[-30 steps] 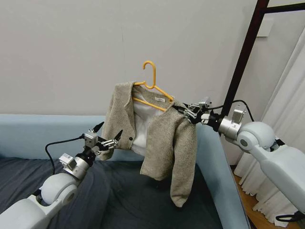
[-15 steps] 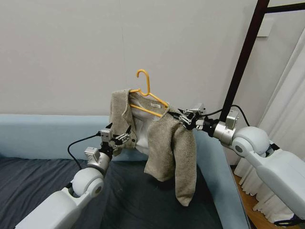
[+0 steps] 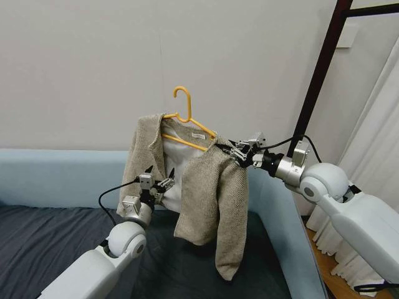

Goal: Pick up the clothes from the sofa and hang them on the clothes hanger.

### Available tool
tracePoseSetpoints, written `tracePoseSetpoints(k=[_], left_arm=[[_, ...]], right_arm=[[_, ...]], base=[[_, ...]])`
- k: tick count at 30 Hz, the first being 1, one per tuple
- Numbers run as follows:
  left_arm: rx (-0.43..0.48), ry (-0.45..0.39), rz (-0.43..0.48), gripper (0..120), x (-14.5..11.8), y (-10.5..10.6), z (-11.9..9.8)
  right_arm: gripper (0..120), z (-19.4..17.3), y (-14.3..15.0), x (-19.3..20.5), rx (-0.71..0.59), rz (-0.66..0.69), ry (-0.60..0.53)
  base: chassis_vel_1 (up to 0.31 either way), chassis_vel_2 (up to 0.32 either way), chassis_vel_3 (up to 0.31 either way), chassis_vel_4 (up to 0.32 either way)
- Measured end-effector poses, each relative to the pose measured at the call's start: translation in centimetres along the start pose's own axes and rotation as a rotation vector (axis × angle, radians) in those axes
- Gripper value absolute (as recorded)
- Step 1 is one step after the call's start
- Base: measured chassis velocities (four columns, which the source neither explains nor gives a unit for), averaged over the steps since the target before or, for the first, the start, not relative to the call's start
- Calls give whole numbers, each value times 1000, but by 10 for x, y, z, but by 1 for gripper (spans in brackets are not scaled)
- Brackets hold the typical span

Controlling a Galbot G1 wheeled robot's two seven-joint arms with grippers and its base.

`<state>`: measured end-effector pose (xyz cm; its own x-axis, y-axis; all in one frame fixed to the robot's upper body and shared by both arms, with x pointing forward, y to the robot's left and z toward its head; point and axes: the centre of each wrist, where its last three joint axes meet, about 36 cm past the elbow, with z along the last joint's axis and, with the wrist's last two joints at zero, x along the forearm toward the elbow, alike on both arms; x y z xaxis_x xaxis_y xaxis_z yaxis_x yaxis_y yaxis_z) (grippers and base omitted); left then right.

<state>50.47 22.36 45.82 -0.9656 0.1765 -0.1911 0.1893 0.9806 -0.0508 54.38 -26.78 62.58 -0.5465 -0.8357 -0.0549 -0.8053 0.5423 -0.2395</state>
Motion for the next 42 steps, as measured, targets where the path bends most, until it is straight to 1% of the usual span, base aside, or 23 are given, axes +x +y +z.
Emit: tracePoseSetpoints(k=[1,2,3,6,7,11,12,17,18,20,23,25,32,36,37,41,42], left_arm=[[1,-6,-2,67,-1,0,-1],[3,-17,-3,60,-3,0,-3],[3,-17,-3,60,-3,0,-3],[4,-29,-1,45,-3,0,-6],[4,-29,-1,45,-3,0,-6],[1,-43,4,27,0,2,-10],[1,-43,4,27,0,2,-10],[1,-54,12,4,6,3,-13],[1,-54,12,4,6,3,-13],[3,-60,17,0,10,3,-15],[0,-70,23,0,14,4,-17],[-15,-97,40,0,18,6,-22],[-48,-139,94,0,16,6,-36],[-63,-139,146,0,8,-7,-46],[-63,-139,146,0,8,-7,-46],[-80,-108,190,0,0,-21,-38],[-80,-108,190,0,0,-21,-38]], right_arm=[[9,0,0,0,0,-2,1],[9,0,1,1,0,-5,2],[9,0,1,1,0,-5,2],[9,1,0,3,-1,2,5],[9,1,0,3,-1,2,5],[9,4,-3,5,-5,15,13],[9,4,-3,5,-5,15,13],[9,7,-9,6,-16,56,25],[9,7,-9,6,-16,56,25],[9,10,-13,6,-19,84,36],[9,12,-15,6,-20,104,46],[9,13,-18,5,-18,130,55],[9,13,-12,-1,9,153,63],[9,11,-3,-7,-8,156,49],[9,11,-3,-7,-8,156,49],[9,7,3,-8,-112,149,19],[9,7,3,-8,-112,149,19]], base=[[0,0,0,0],[0,0,0,0],[0,0,0,0],[0,0,0,0],[0,0,0,0],[0,0,0,0],[0,0,0,0],[0,0,0,0],[0,0,0,0],[0,0,0,0],[0,0,0,0],[0,0,0,0],[0,0,0,0],[0,0,0,0],[0,0,0,0],[0,0,0,0],[0,0,0,0]])
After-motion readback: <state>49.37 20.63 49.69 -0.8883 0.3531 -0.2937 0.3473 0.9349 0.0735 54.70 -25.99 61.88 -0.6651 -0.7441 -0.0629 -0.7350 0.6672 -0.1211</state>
